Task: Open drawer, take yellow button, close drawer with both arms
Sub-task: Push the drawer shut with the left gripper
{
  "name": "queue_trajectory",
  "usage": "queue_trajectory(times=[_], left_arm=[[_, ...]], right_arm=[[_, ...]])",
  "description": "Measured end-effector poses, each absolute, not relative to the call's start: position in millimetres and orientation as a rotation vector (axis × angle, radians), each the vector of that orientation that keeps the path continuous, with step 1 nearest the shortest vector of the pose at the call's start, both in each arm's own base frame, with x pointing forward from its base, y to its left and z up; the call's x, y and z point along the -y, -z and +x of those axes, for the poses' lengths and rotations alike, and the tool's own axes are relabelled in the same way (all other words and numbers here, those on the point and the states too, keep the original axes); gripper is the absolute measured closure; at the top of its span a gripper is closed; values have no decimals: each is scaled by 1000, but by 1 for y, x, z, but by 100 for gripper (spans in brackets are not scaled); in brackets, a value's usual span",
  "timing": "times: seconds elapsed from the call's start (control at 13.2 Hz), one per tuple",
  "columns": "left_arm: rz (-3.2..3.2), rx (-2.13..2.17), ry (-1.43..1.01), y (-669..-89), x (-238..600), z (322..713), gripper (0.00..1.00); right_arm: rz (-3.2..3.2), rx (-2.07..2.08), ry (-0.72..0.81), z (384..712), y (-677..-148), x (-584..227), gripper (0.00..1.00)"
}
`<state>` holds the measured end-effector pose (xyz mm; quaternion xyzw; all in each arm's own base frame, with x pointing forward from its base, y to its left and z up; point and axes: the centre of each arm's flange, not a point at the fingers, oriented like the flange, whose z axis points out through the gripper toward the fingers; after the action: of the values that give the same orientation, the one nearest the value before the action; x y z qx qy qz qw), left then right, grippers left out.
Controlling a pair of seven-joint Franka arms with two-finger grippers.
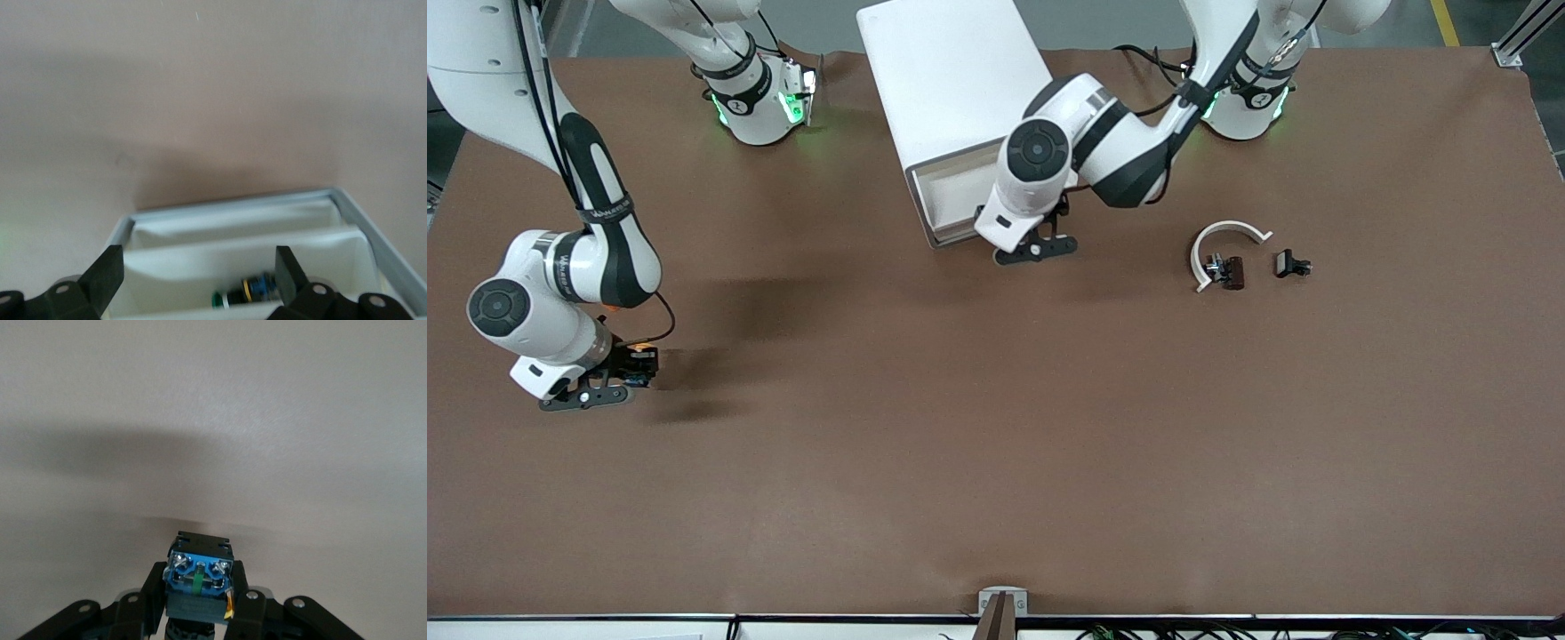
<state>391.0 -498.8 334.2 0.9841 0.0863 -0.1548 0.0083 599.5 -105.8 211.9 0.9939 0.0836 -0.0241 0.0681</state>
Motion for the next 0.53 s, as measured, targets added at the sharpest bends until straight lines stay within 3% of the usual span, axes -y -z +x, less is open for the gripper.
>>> queue_trajectory(times=[0.53], left_arm=[[3110,-274,580,-334,526,340,0]], right_arm=[[3000,-264,139,594,-185,102,58]])
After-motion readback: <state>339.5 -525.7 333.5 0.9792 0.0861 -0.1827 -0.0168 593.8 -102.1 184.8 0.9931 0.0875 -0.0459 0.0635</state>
